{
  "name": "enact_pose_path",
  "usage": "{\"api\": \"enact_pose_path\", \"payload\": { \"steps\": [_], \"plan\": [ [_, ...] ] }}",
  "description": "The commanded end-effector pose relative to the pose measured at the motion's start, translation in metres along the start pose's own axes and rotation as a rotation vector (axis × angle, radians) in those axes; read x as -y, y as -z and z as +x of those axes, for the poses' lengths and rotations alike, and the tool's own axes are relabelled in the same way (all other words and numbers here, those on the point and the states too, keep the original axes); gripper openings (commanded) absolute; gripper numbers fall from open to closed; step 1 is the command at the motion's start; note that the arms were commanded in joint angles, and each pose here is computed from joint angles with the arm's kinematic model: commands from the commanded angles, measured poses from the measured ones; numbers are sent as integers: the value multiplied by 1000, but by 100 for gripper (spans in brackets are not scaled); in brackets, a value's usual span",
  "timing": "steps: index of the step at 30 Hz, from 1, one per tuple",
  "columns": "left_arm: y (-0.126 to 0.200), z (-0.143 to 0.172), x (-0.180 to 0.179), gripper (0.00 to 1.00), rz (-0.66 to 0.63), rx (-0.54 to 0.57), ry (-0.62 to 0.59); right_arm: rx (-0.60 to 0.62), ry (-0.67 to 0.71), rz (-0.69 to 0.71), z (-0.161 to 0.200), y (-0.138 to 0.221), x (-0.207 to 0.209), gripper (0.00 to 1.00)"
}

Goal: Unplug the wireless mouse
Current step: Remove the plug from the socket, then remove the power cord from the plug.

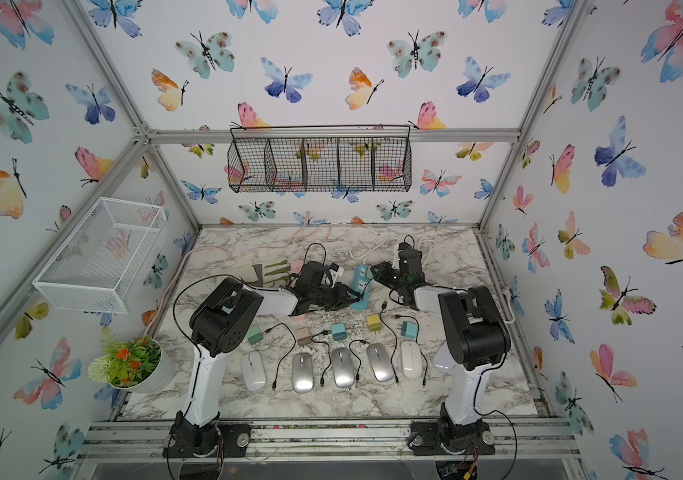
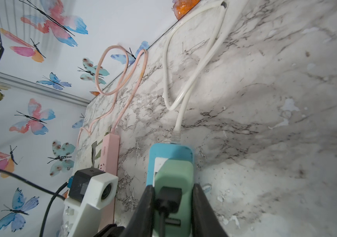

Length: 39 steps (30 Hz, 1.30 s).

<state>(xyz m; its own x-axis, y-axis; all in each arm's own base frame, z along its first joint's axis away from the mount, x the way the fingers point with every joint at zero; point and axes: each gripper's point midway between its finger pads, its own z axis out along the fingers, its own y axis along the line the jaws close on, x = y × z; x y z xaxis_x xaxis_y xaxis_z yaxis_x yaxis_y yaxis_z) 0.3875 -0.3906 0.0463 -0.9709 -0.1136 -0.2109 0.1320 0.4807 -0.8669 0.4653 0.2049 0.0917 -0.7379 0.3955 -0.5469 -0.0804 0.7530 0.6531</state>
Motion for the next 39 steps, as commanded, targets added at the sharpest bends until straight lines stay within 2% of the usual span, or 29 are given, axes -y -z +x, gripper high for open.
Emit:
{"api": "enact_pose_path", "payload": {
  "steps": [1, 3, 6, 8, 10, 15, 18, 20, 22, 26, 31, 36, 39],
  "plan": [
    [3, -9, -50, 0, -140, 60, 100, 0, 120, 155, -4, 11, -11, 1],
    [3, -9, -49, 0, -140, 60, 100, 14, 99, 122, -4, 15, -10, 1],
    [3, -8, -52, 0, -144, 59, 102, -11, 22, -120, 2, 17, -31, 1],
    [2, -8, -53, 0, -144, 58, 104, -29, 33, -70, 2, 14, -28, 1],
    [2, -6, -54, 0, -146, 55, 107, -15, 79, 100, 0, 15, -13, 1],
    [5, -5, -52, 0, -140, 53, 96, 70, 140, 0, -16, 36, -37, 1],
    [11, -4, -47, 36, -136, 64, 77, 106, 182, -41, -24, 53, -52, 1],
    [19, -4, -43, 53, -138, 80, 64, 129, 213, -44, -28, 65, -59, 1],
    [29, -4, -36, 62, -142, 95, 42, 147, 253, -44, -31, 79, -64, 1],
    [50, -8, -18, 72, -149, 126, -13, 165, 319, -34, -33, 103, -71, 1],
    [88, -20, 27, 99, -187, 214, -194, 220, 414, -45, -33, 140, -82, 1],
    [140, -27, 99, 98, -277, 342, -540, 244, 590, -165, -24, 181, -114, 1],
    [166, -18, 145, 98, -294, 410, -763, 256, 659, -252, -17, 201, -133, 1]
  ]
}}
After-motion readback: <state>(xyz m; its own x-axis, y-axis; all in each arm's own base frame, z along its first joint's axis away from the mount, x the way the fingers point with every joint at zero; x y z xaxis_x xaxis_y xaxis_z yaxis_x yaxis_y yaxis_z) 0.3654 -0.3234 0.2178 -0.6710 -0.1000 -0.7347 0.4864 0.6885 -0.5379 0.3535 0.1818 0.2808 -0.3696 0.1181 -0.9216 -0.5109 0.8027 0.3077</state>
